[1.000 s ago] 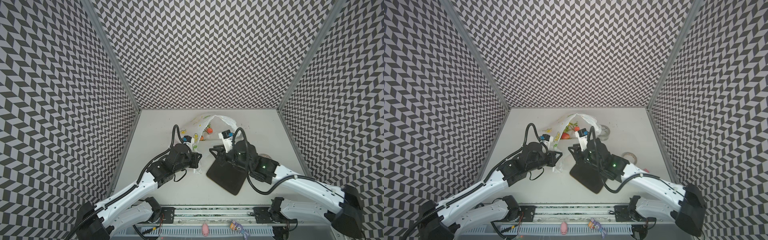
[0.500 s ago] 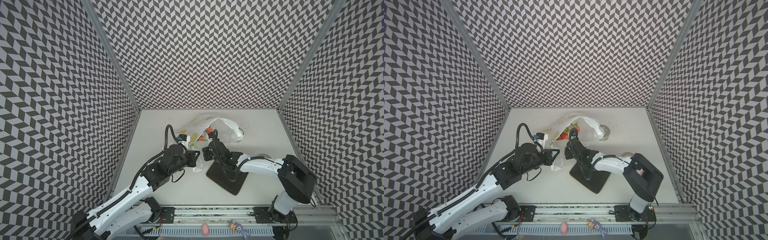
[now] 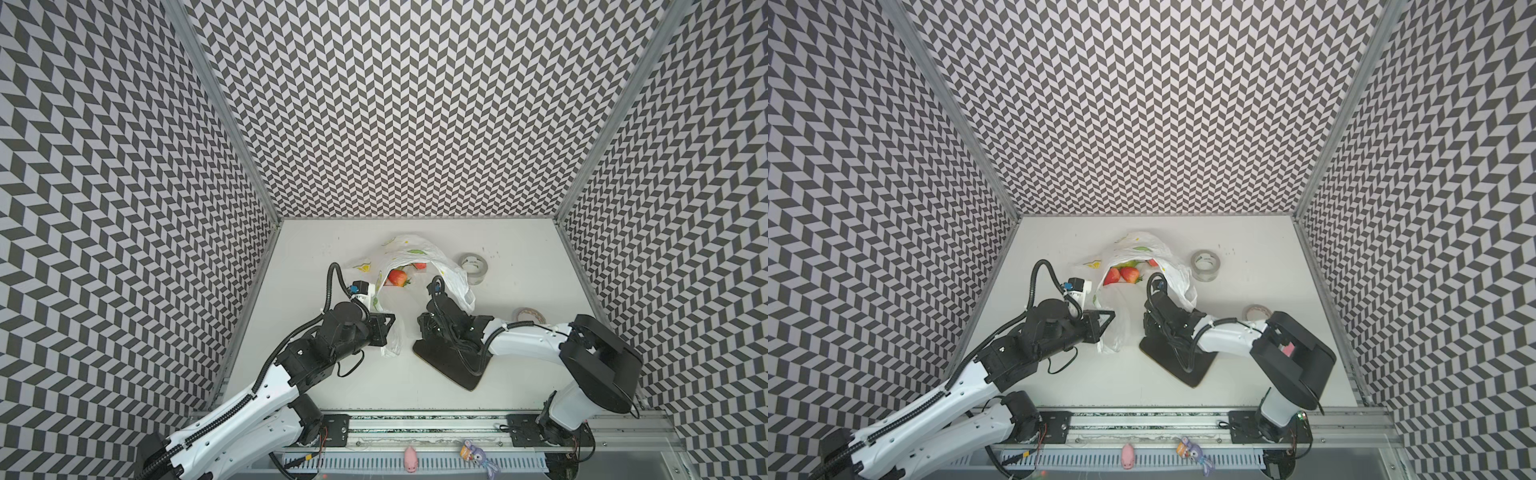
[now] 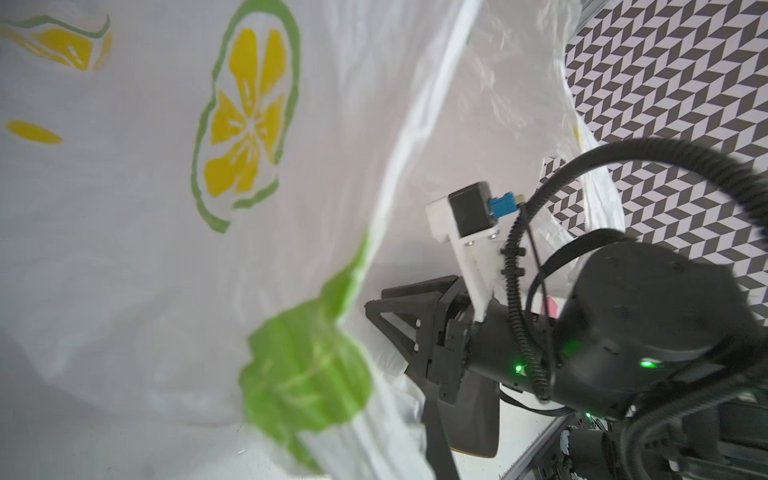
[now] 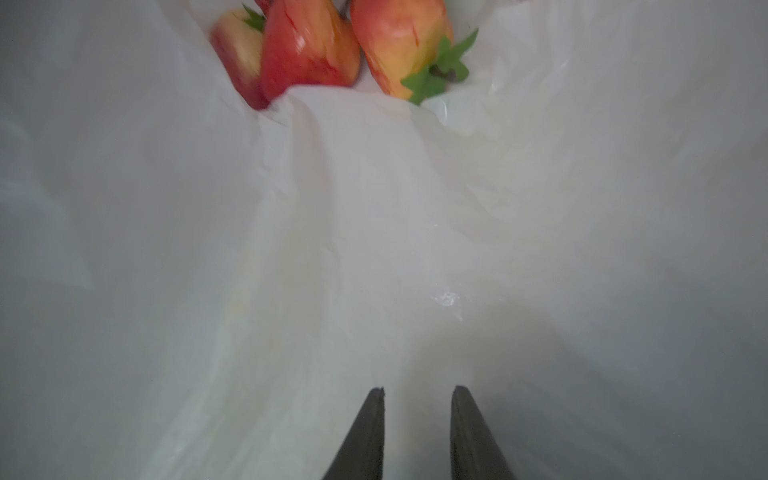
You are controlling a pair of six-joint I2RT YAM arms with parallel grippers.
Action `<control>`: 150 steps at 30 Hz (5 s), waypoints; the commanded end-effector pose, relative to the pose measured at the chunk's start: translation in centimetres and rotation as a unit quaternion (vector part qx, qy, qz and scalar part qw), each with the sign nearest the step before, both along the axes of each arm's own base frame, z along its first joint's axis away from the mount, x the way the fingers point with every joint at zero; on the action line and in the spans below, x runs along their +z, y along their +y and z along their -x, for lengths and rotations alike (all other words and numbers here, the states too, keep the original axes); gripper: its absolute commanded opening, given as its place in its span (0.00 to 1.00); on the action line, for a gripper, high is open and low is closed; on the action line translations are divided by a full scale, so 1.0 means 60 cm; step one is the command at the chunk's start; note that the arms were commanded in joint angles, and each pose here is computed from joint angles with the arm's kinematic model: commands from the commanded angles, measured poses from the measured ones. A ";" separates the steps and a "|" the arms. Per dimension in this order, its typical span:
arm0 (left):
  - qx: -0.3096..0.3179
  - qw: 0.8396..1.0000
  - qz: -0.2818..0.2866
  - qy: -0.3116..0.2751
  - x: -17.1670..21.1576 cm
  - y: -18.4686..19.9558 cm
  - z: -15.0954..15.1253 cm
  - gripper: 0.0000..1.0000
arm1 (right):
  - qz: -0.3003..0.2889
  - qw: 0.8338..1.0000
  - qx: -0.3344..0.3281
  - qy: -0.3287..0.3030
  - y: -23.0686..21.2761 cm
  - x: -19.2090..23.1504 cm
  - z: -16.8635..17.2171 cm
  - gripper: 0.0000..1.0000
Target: Take the fake fruits out of the plastic bag
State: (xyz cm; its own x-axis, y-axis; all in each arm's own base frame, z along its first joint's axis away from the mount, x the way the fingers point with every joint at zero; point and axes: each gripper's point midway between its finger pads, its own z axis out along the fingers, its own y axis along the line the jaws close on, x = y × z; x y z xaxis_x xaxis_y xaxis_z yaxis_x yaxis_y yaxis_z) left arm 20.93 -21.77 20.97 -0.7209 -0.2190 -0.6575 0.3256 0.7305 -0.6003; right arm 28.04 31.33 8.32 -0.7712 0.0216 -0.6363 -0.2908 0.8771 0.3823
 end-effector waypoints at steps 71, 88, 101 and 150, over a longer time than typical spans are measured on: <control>0.013 0.999 -0.016 0.030 -0.010 0.009 0.047 0.00 | -0.244 0.959 -0.140 0.045 0.115 -0.012 -0.247 0.39; 0.035 0.999 0.009 0.011 -0.010 0.002 0.027 0.00 | -0.261 0.963 -0.066 0.022 0.094 0.073 -0.128 0.37; 0.038 0.999 0.013 -0.019 0.025 -0.018 0.004 0.00 | -0.211 0.977 0.016 0.010 0.072 0.087 -0.026 0.37; 0.062 0.998 -0.007 -0.001 0.009 -0.005 0.000 0.00 | -0.123 0.981 -0.073 0.130 -0.233 -0.054 0.181 0.49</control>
State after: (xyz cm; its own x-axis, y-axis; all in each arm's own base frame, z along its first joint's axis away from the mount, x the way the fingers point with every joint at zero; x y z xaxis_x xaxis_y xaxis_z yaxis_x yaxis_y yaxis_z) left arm 20.83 -22.29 20.26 -0.7038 -0.2687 -0.6576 0.2430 0.7788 -0.5783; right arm 17.29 17.44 6.08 -0.8821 0.2585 -0.3939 -0.0497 0.7802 0.6235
